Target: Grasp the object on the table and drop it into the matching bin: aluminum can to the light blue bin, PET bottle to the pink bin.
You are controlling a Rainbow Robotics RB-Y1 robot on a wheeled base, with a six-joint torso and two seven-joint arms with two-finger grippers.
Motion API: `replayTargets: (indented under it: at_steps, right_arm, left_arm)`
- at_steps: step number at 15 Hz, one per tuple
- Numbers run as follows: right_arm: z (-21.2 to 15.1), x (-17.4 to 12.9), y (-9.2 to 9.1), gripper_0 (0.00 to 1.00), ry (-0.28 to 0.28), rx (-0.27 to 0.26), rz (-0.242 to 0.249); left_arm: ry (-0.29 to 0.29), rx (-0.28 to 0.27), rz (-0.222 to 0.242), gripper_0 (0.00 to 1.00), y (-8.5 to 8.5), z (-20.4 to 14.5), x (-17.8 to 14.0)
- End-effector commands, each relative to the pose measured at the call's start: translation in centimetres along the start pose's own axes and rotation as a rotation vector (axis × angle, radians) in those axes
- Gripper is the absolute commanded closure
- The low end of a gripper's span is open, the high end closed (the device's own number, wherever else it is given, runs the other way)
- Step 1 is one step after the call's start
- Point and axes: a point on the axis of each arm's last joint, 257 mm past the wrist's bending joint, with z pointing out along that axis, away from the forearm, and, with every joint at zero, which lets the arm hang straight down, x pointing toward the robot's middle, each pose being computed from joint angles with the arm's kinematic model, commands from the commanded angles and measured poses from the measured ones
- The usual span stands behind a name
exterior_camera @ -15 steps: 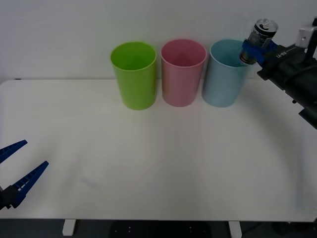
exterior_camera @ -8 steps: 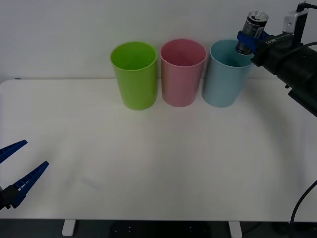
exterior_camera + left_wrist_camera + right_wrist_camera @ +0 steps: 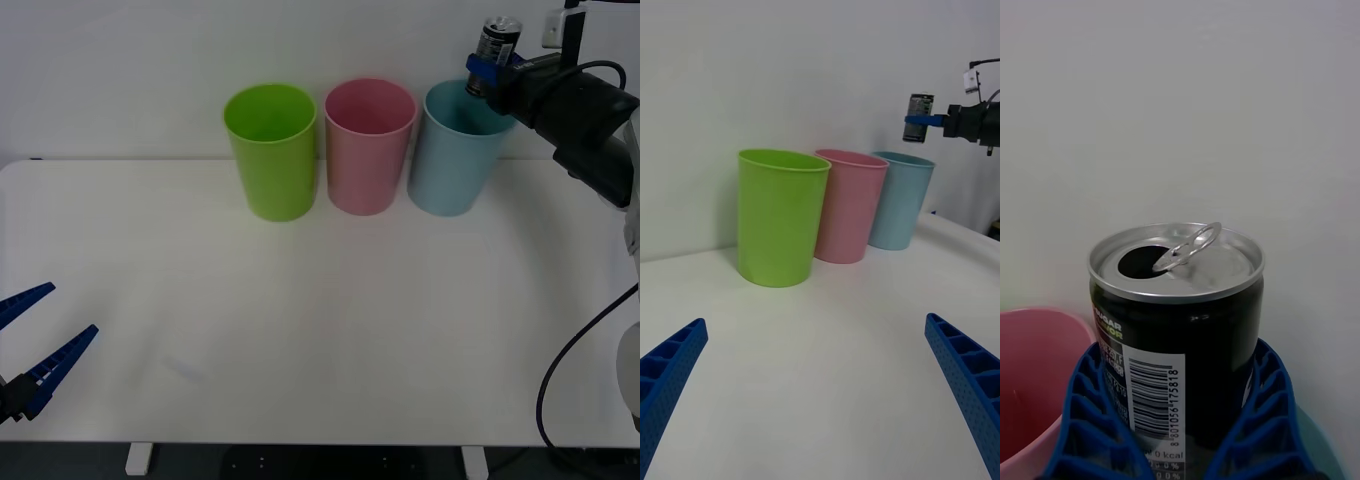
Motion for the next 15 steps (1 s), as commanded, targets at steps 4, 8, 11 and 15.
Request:
replayTargets:
  at_steps: [4, 8, 11, 15]
  right_arm:
    - [0.4, 0.2, -0.2, 0.46, 0.001, 0.021, -0.032]
    - [0.2, -0.1, 0.1, 0.0, -0.008, 0.0, -0.061]
    - [0.1, -0.1, 0.5, 0.0, -0.014, -0.018, -0.063]
    - [-1.0, -0.5, 1.4, 0.0, -0.04, -0.052, -0.078]
  left_arm:
    - [0.0, 0.0, 0.0, 0.0, 0.0, 0.0, 0.0]
    - [0.0, 0.0, 0.0, 0.0, 0.0, 0.0, 0.0]
    - [0.0, 0.0, 0.0, 0.0, 0.0, 0.0, 0.0]
    - [0.0, 0.0, 0.0, 0.0, 0.0, 0.0, 0.0]
